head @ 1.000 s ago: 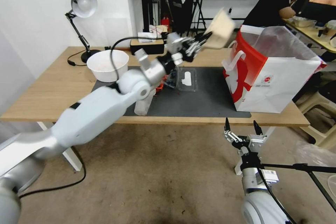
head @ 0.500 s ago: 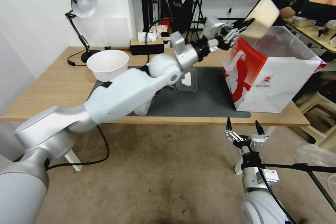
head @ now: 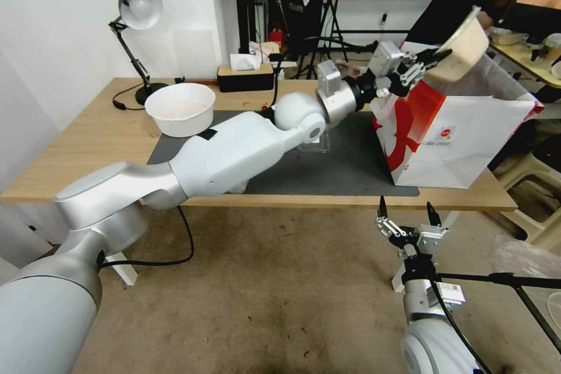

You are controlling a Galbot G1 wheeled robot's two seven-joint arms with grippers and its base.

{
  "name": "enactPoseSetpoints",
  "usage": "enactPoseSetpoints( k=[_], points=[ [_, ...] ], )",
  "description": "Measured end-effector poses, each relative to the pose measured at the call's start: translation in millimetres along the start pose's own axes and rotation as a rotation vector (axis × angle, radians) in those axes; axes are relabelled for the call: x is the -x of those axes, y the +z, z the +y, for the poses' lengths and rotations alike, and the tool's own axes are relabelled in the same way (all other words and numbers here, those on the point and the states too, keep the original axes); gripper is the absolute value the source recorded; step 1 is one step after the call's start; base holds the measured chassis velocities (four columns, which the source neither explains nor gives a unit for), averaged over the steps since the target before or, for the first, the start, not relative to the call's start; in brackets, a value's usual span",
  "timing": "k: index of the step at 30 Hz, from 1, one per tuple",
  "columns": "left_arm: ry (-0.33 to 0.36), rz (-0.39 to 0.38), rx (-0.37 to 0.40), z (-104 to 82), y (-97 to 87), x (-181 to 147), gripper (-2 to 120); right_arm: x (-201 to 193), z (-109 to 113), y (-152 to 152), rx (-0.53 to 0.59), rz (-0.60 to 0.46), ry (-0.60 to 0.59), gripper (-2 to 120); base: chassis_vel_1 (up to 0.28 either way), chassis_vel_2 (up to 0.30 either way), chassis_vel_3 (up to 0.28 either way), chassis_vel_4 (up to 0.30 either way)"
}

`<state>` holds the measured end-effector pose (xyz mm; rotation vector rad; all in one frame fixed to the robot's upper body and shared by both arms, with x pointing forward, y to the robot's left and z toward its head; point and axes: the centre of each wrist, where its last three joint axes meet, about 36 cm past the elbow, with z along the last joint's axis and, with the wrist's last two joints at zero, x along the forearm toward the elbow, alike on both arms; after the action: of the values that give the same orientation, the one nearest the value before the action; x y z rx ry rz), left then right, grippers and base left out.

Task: Pick up the trash from the table and place it into the takeout bag.

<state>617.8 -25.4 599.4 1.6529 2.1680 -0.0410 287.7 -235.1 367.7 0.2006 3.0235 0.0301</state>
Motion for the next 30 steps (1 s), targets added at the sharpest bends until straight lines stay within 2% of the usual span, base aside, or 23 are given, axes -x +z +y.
enactPoseSetpoints(
  k=[5, 14, 23, 29, 30],
  points=[
    [0.007, 0.001, 0.008, -0.3, 3.6, 13.3, 1, -1.0, 0.5, 1.6, 0.002, 0.0, 0.003, 100, 0.0, 0.0, 0.0, 0.0],
    [0.038, -0.008, 0.029, -4.6, -0.9, 37.7, 1, -1.9, 0.8, 2.7, 0.004, -0.001, 0.004, 100, 0.0, 0.0, 0.0, 0.0],
    [0.041, 0.035, 0.049, -5.2, 11.8, 43.9, 1, -3.4, 0.9, 3.3, 0.007, -0.005, 0.005, 100, 0.0, 0.0, 0.0, 0.0],
    [0.01, 0.043, 0.06, -1.6, 12.6, 39.9, 14, -5.3, 0.7, 3.9, 0.007, -0.003, 0.005, 100, 0.0, 0.0, 0.0, 0.0],
    [-0.005, 0.045, 0.059, -0.8, 12.5, 37.0, 21, -5.5, 0.9, 4.0, 0.007, -0.004, 0.005, 100, 0.0, 0.0, 0.0, 0.0]
  ],
)
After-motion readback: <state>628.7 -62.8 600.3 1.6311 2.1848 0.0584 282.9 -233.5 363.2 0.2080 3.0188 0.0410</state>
